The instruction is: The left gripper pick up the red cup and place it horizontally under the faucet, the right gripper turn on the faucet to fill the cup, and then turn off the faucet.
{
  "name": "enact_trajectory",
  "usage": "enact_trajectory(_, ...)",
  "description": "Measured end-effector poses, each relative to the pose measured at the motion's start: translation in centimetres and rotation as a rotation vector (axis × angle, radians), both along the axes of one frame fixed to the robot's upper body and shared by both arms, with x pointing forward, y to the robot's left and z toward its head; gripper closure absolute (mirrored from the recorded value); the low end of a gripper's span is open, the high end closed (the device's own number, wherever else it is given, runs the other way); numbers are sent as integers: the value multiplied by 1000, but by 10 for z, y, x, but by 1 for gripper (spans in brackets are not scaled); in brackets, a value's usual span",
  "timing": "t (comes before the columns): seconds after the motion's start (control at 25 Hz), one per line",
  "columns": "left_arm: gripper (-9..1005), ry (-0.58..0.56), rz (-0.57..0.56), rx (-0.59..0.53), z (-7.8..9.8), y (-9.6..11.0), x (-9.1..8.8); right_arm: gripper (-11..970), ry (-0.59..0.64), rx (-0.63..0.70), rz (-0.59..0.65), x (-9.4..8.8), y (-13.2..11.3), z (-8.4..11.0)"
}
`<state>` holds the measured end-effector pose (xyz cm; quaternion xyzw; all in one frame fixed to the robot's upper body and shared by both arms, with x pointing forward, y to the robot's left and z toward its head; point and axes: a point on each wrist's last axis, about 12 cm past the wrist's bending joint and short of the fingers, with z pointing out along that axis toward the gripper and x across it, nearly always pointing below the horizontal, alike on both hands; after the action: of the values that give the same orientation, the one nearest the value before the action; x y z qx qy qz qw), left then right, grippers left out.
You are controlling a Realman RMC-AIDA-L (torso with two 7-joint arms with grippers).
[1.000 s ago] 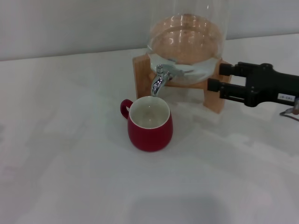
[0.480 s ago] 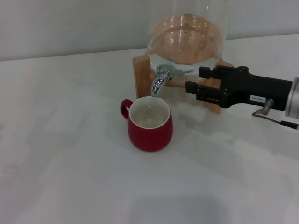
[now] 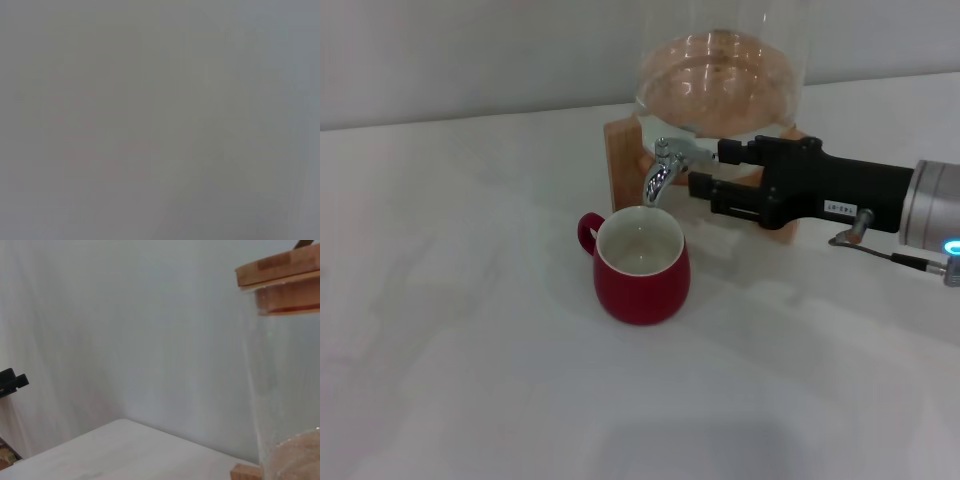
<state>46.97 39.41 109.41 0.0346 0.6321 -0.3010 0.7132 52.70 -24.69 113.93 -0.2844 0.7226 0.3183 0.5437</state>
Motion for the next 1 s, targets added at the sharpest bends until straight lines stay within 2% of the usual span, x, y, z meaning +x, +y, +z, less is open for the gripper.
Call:
enact_trajectory(0.68,187,3,5,-2,-1,1,-2,325,5,4,101,-7,13,0)
enact_trajectory(1.0,187,3,3,-2,-1,1,-3,325,4,22,105,-10,9,2)
